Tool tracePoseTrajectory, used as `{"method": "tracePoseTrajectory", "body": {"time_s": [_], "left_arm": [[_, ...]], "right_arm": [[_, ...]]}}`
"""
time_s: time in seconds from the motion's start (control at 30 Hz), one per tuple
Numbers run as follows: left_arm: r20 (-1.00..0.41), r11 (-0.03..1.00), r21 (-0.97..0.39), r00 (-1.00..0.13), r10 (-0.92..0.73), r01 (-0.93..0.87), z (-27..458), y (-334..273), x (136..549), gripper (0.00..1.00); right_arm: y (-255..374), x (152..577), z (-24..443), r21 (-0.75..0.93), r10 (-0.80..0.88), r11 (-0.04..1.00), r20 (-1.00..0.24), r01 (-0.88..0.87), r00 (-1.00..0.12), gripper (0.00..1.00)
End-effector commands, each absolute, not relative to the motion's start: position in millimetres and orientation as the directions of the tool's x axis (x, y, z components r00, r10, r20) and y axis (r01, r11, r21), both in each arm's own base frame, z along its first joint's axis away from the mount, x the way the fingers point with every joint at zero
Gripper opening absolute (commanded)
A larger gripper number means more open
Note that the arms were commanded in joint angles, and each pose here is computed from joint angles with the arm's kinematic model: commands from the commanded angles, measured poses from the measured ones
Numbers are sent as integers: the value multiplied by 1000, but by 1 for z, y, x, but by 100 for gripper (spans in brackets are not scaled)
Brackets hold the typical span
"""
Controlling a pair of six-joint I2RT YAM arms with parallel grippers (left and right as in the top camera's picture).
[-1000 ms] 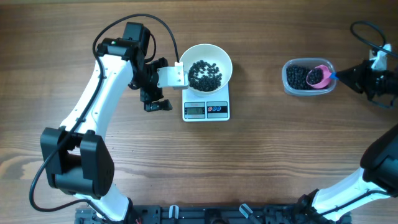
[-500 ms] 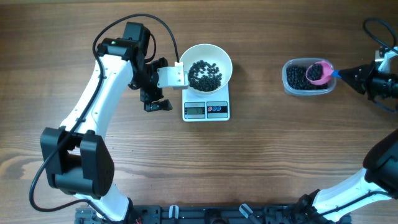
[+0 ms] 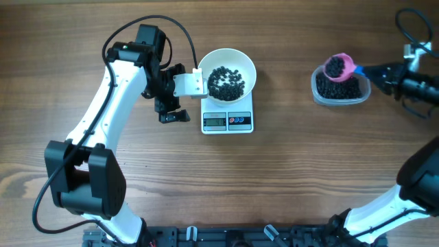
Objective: Scoop item into bowl and weigh 150g on scale
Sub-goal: 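Lift the filled scoop and carry it over the white bowl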
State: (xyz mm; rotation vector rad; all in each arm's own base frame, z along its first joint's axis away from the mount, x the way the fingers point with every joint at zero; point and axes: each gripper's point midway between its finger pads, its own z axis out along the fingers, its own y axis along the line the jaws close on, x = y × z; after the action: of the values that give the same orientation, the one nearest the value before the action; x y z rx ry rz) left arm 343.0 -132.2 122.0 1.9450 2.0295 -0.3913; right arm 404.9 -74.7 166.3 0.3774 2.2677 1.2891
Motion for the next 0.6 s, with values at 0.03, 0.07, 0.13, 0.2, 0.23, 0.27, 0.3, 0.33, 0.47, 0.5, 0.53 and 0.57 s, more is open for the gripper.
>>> {"method": "tracePoseTrajectory", "body": {"time_s": [0.03, 0.07, 0.13, 0.2, 0.23, 0.27, 0.3, 0.33, 0.47, 0.5, 0.53, 0.57], "left_arm": [[-420, 30, 3, -26, 907, 1000, 121, -134, 341, 100], [-420, 30, 3, -26, 907, 1000, 121, -134, 341, 100], [-420, 30, 3, -26, 907, 1000, 121, -134, 341, 100], [-420, 30, 3, -26, 907, 1000, 121, -134, 341, 100], [-420, 30, 3, -26, 907, 1000, 121, -134, 341, 100], [-420, 30, 3, -26, 907, 1000, 121, -134, 341, 100], [-420, 30, 3, -26, 907, 1000, 121, -134, 341, 100], [-420, 30, 3, -26, 907, 1000, 121, -134, 341, 100], [-420, 30, 3, -26, 907, 1000, 121, -134, 341, 100], [-420, 30, 3, -26, 907, 1000, 121, -134, 341, 100], [-420, 30, 3, -26, 907, 1000, 121, -134, 341, 100], [-420, 30, 3, -26, 907, 1000, 121, -134, 341, 100]], "right_arm": [[-27, 417, 172, 889, 391, 448, -293, -98, -873, 4], [-15, 420, 173, 890, 372, 443, -292, -108, -881, 4], [9, 428, 175, 891, 335, 435, -297, -132, -894, 5], [29, 433, 177, 892, 306, 427, -300, -151, -904, 4], [41, 435, 179, 892, 287, 421, -302, -164, -909, 4], [54, 437, 180, 892, 267, 416, -307, -178, -914, 4], [61, 438, 181, 892, 254, 412, -310, -187, -916, 4], [78, 440, 183, 893, 230, 403, -313, -203, -922, 4], [120, 440, 189, 885, 154, 380, -349, -271, -924, 4], [130, 439, 190, 879, 132, 375, -365, -294, -922, 4], [139, 439, 190, 872, 113, 373, -381, -317, -918, 4], [148, 438, 191, 862, 92, 373, -403, -344, -911, 4]]}}
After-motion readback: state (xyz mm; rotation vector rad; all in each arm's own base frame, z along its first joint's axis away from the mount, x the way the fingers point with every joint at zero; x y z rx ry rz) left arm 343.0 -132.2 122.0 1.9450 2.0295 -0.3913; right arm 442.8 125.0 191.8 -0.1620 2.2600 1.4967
